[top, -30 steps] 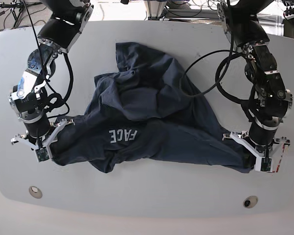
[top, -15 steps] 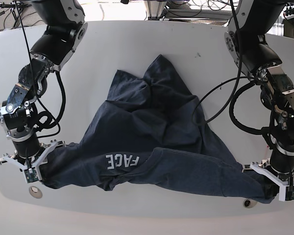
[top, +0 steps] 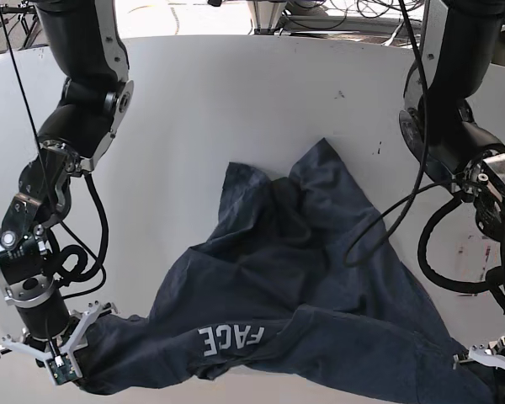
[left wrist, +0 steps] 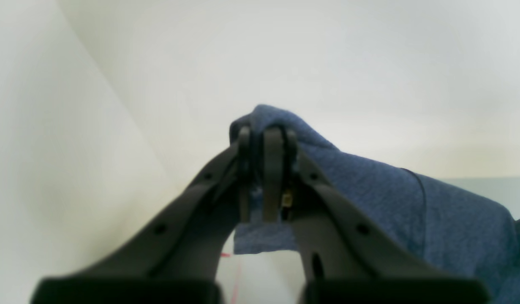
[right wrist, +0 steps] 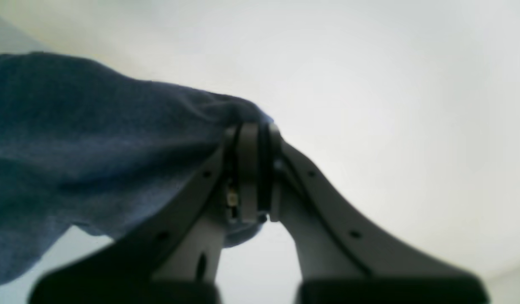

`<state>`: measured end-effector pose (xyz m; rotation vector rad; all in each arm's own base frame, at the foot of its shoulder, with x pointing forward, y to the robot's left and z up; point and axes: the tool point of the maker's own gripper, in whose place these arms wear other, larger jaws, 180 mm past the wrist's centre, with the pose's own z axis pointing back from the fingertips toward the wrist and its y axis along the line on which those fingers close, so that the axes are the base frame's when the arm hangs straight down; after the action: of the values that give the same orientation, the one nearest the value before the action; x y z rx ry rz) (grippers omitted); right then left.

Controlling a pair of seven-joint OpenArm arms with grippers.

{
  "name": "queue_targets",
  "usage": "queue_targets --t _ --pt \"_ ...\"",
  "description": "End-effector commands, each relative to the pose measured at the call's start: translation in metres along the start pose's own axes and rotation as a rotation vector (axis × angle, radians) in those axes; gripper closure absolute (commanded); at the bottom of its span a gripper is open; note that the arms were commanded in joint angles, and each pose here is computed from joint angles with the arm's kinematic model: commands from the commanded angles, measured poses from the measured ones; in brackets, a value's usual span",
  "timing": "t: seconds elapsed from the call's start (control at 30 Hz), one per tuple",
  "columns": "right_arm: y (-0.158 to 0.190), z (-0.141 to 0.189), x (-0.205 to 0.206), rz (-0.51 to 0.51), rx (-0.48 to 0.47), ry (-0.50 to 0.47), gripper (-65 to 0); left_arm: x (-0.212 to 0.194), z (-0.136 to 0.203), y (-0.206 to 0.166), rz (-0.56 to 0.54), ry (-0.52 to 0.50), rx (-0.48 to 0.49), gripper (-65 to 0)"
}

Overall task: Fold the T-shirt properly
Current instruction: 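Lift the shirt high with both grippers, spreading them apart, then lay the shirt down by sweeping both grippers back across the table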

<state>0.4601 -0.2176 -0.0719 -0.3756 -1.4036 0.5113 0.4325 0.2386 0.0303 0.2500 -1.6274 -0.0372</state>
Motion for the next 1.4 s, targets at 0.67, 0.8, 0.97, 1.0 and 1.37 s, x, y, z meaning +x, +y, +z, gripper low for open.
queue_targets --t 0.67,0.8,0.97,1.0,1.37 --pt "-0.083 -0.005 0.107 0.114 -0.170 -0.109 -0.2 0.138 0.016 0.081 -0.009 -0.255 0.147 0.0" --pt "-0.083 -0.005 0.106 0.115 -0.172 -0.107 -0.2 0.128 0.013 0.075 0.001 -0.224 0.113 0.0" --pt "-0.075 -0.001 0.092 0.119 -0.170 -0.088 -0.2 0.099 0.009 0.077 0.042 -0.153 0.094 0.0" --pt "-0.073 -0.001 0.090 0.122 -0.169 -0.087 -0.2 0.094 0.009 0.078 0.048 -0.144 0.091 0.0" --pt "-0.047 0.014 0.044 0.134 -0.156 0.026 -0.2 0.030 0.014 0.065 0.048 -0.039 0.047 0.0"
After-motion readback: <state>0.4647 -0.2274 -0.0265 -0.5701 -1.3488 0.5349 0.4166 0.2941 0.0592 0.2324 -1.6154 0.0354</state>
